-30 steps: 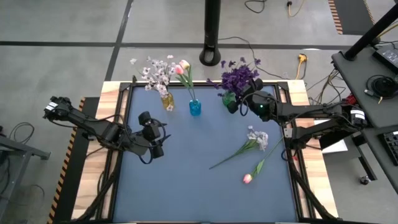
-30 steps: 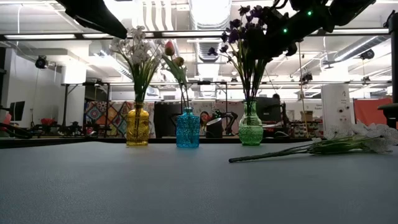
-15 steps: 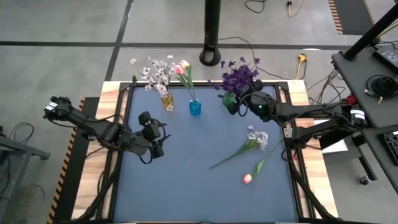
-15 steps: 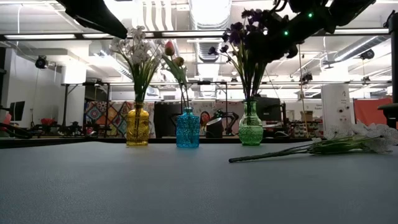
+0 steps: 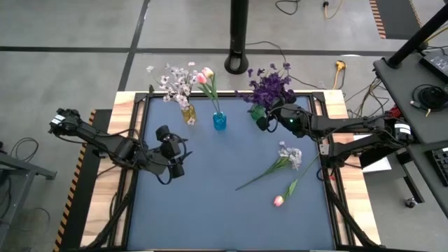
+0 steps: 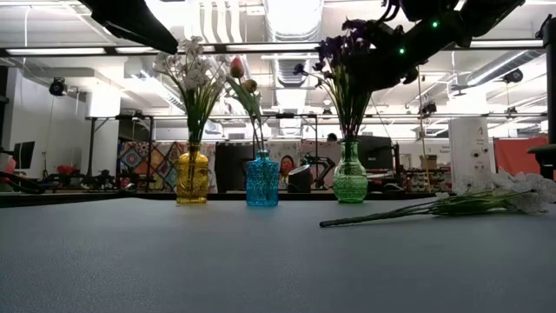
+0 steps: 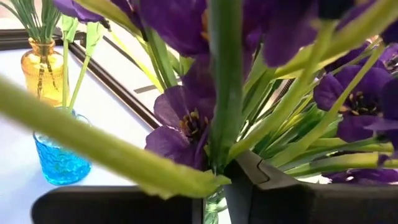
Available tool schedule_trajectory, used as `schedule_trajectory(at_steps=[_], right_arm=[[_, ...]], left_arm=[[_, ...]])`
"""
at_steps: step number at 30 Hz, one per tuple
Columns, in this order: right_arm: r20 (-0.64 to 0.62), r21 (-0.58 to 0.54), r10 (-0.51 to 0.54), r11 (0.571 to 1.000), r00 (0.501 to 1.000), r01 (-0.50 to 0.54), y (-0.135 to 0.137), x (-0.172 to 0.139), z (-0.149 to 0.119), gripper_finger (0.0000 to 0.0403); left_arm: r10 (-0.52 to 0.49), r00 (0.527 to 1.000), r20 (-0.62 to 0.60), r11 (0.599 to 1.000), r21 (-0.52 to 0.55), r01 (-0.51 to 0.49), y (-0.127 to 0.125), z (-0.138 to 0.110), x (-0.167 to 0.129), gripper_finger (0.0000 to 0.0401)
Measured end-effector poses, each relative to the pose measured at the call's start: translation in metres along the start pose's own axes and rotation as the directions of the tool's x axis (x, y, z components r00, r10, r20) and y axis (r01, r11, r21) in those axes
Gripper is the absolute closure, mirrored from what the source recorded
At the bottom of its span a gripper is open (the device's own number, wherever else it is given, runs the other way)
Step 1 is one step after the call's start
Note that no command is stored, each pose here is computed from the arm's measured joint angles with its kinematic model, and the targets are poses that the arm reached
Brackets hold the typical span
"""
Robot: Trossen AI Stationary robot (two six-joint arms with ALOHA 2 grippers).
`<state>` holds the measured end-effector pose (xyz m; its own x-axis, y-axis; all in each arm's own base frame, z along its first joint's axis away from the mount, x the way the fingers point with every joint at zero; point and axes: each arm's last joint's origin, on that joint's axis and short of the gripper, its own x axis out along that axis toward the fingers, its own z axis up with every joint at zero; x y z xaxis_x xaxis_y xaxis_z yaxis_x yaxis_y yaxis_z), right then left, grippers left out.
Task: Sort flowers into vase by color
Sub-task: Put the purple flower into the green vase
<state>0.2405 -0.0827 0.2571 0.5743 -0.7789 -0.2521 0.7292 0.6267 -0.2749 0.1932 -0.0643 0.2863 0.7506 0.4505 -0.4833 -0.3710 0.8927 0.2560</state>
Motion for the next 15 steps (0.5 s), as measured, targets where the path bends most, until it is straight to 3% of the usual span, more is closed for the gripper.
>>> schedule_trajectory(at_steps=[5, 15], right_arm=[[0.005, -0.003, -0.001, 1.000, 1.000, 0.001, 0.000, 0.000, 0.002, 0.0345], [-0.035, -0.043, 0.020, 0.999, 0.999, -0.021, 0.001, -0.005, 0.015, 0.0236]], left_arm=[[0.000, 1.000, 0.000, 1.000, 0.000, 0.000, 0.000, 0.000, 0.000, 0.0193], [0.000, 1.000, 0.000, 1.000, 0.000, 0.000, 0.000, 0.000, 0.000, 0.0193]])
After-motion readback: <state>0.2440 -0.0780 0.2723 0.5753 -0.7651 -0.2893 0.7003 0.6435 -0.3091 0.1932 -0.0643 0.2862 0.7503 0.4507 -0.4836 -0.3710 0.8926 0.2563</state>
